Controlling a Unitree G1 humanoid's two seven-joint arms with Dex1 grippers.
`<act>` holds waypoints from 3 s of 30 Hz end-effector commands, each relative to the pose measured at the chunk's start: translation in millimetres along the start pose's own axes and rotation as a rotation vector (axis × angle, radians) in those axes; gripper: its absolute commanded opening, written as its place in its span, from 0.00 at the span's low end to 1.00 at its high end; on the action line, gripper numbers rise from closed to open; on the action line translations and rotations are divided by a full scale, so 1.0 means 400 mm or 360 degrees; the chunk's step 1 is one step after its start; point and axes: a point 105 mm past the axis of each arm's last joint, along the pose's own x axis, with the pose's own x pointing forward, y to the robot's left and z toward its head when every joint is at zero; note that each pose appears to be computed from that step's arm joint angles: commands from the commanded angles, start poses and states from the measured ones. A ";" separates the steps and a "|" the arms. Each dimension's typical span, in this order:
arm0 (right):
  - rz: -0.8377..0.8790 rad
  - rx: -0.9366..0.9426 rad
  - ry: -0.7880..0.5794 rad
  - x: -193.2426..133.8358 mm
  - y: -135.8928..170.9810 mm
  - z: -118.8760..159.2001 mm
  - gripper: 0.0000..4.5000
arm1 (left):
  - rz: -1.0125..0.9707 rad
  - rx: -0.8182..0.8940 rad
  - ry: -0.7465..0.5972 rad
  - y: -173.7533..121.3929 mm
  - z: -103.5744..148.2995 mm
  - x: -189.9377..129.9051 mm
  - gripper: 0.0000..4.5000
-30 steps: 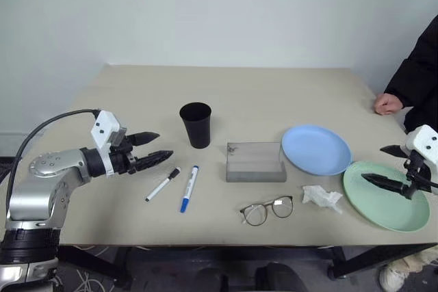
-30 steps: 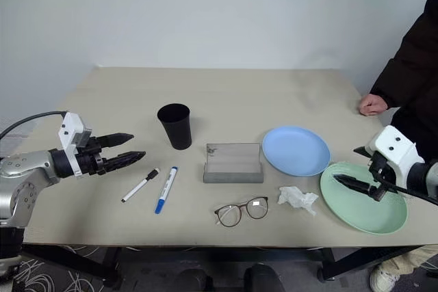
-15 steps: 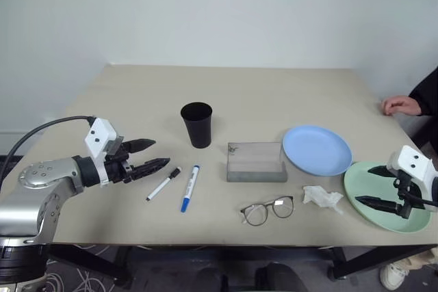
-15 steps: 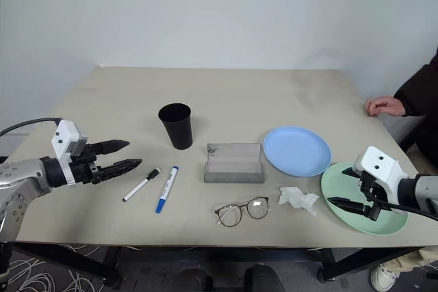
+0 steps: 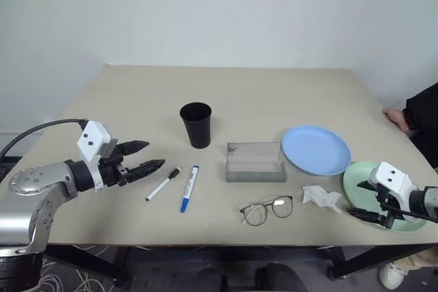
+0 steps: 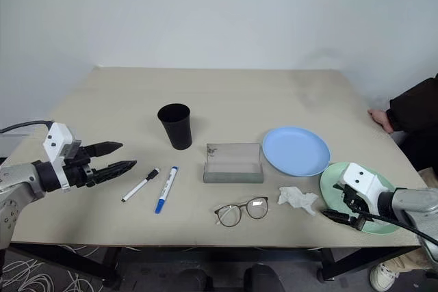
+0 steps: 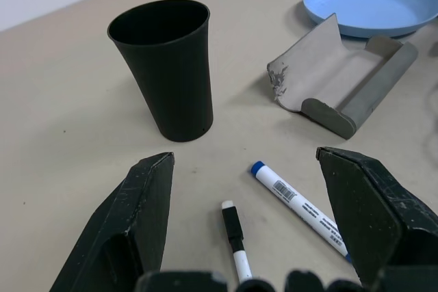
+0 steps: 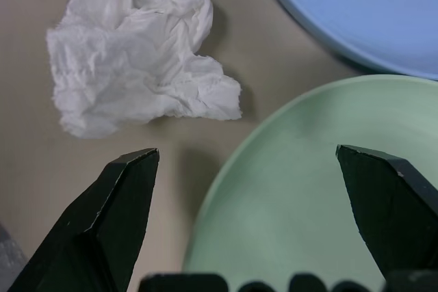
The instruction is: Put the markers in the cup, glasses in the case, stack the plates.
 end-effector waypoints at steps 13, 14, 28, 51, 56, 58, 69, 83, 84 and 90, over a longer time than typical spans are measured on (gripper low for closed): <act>-0.0118 -0.0018 0.0007 0.017 -0.042 -0.016 0.19 | 0.0043 0.0068 -0.0052 0.012 0.035 -0.022 0.78; -0.0140 -0.0021 0.0007 0.015 -0.052 -0.014 0.13 | 0.0050 0.0068 -0.0055 0.013 0.035 -0.022 0.78; -0.0461 -0.0127 0.0072 -0.031 -0.204 0.007 0.01 | 0.0087 0.0061 -0.0063 0.014 0.031 -0.029 0.78; -0.0214 -0.0550 -0.0315 0.118 -0.132 0.278 0.01 | 0.0136 0.0078 -0.0064 0.028 0.038 -0.034 0.78; -0.0177 -0.0583 -0.0366 0.152 -0.124 0.310 0.01 | 0.0154 0.0089 -0.0075 0.033 0.046 -0.037 0.78; -0.0161 -0.0597 -0.0378 0.161 -0.121 0.322 0.01 | 0.0160 0.0090 -0.0078 0.035 0.047 -0.039 0.78; -0.0057 -0.0665 -0.0455 0.179 -0.073 0.365 0.01 | 0.0167 0.0074 -0.0072 0.031 0.043 -0.047 0.78; -0.0040 -0.0617 -0.0411 0.159 -0.070 0.335 0.01 | 0.0160 0.0062 -0.0056 0.028 0.041 -0.052 0.78; -0.0050 -0.0614 -0.0404 0.159 -0.074 0.332 0.01 | 0.0161 0.0063 -0.0055 0.029 0.042 -0.051 0.78; -0.0085 -0.0599 -0.0416 0.164 -0.082 0.340 0.01 | 0.0152 0.0066 -0.0054 0.029 0.043 -0.049 0.78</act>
